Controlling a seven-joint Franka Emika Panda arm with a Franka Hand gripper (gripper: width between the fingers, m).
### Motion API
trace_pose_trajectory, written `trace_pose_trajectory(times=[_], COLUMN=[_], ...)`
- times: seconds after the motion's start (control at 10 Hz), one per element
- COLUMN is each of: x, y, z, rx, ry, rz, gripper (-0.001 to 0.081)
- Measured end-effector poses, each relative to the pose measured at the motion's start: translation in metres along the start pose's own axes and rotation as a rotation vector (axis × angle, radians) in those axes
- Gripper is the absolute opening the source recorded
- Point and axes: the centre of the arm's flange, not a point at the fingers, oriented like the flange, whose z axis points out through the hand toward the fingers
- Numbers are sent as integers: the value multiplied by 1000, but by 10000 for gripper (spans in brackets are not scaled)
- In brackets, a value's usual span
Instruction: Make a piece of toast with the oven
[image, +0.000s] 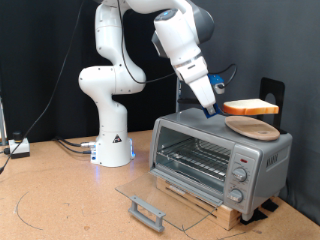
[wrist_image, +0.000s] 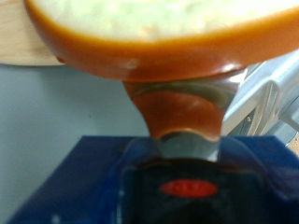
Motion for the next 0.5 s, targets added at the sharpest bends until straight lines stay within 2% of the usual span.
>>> trace_pose_trajectory(times=[0.2, 0.5], x=[-1, -12], y=[4, 49], z=[1, -18], rx=[2, -14], ry=[10, 55], rz=[13, 57], gripper=[394, 394])
